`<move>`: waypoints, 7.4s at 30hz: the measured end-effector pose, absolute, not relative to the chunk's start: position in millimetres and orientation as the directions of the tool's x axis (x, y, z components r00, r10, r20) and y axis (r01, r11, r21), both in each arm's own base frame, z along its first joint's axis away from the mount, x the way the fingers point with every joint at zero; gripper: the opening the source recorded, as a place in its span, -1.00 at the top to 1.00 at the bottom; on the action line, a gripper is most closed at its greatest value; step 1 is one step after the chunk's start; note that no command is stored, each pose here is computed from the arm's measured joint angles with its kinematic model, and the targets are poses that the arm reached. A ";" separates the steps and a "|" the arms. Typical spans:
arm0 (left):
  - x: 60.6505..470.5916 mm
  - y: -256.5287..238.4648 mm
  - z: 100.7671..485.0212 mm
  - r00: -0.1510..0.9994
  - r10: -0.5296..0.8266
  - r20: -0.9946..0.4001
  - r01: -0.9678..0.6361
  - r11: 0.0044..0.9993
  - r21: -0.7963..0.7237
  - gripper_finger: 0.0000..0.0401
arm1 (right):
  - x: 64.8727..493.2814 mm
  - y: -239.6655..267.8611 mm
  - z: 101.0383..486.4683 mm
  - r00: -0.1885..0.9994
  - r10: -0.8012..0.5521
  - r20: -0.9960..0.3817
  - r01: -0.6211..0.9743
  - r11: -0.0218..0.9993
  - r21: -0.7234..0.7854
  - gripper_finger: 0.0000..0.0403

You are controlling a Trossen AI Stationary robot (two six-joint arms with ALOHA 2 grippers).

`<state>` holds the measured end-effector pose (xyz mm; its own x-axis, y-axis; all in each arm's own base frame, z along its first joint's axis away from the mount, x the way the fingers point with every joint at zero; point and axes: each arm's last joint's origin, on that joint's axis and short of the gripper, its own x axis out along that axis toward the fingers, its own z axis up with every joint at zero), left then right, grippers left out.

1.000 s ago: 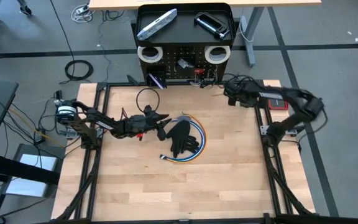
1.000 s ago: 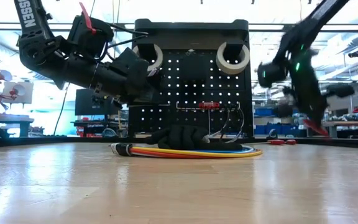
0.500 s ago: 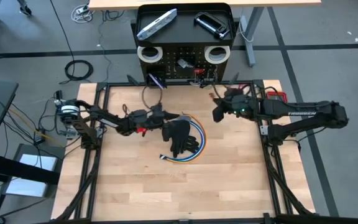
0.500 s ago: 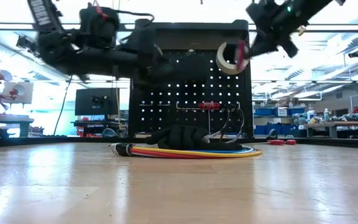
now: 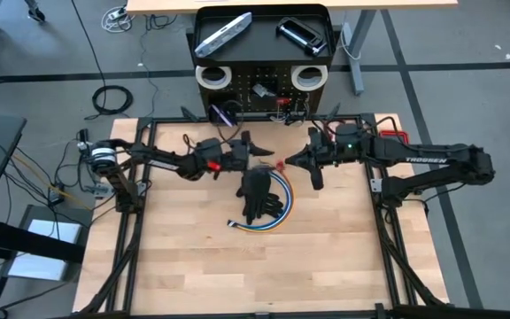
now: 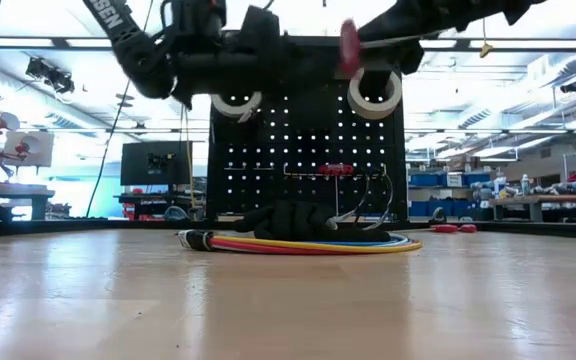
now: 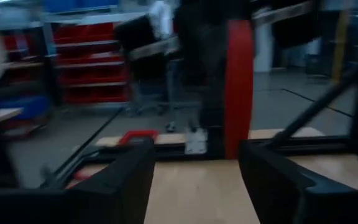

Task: Hang tools onto peg board
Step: Hang the red allen wrench on the peg board

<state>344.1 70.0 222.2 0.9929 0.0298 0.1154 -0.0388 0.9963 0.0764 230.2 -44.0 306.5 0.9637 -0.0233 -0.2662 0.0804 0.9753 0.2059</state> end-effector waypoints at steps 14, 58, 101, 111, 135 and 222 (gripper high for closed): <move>363.7 80.0 224.2 0.973 0.071 -0.219 -0.052 0.995 0.090 -0.19 | 220.2 -50.8 282.4 0.856 -0.093 -0.508 0.217 0.957 0.191 0.99; 398.1 77.0 129.2 0.962 0.145 -0.233 -0.208 0.939 -0.273 -0.19 | 183.4 -19.2 92.6 0.694 -0.418 -0.585 0.425 0.895 -0.136 0.96; 408.6 107.5 170.6 0.999 0.043 0.014 -0.026 0.795 -0.606 0.72 | 214.7 -20.5 178.6 0.795 -0.572 -0.201 0.429 0.765 -0.480 0.90; 383.5 122.9 229.9 0.999 0.034 -0.042 -0.046 0.935 -0.351 0.72 | 205.6 -16.6 248.1 0.740 -0.528 -0.418 0.446 0.849 -0.284 0.10; 377.4 113.6 252.1 0.945 0.260 -0.198 -0.324 0.827 -0.460 0.72 | 238.3 -37.3 190.7 0.478 -0.809 -0.342 0.513 0.573 -0.639 0.41; 249.9 29.0 165.3 0.912 0.404 -0.066 -0.406 0.914 -0.014 -0.03 | 332.1 -165.4 146.2 0.312 -0.773 -0.553 0.950 0.243 0.195 0.97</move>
<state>249.9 29.0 165.3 0.9124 0.4040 -0.0655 -0.4057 0.9139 -0.0140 332.1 -165.4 146.2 0.3116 -0.7729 -0.5528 0.9501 0.2432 0.1955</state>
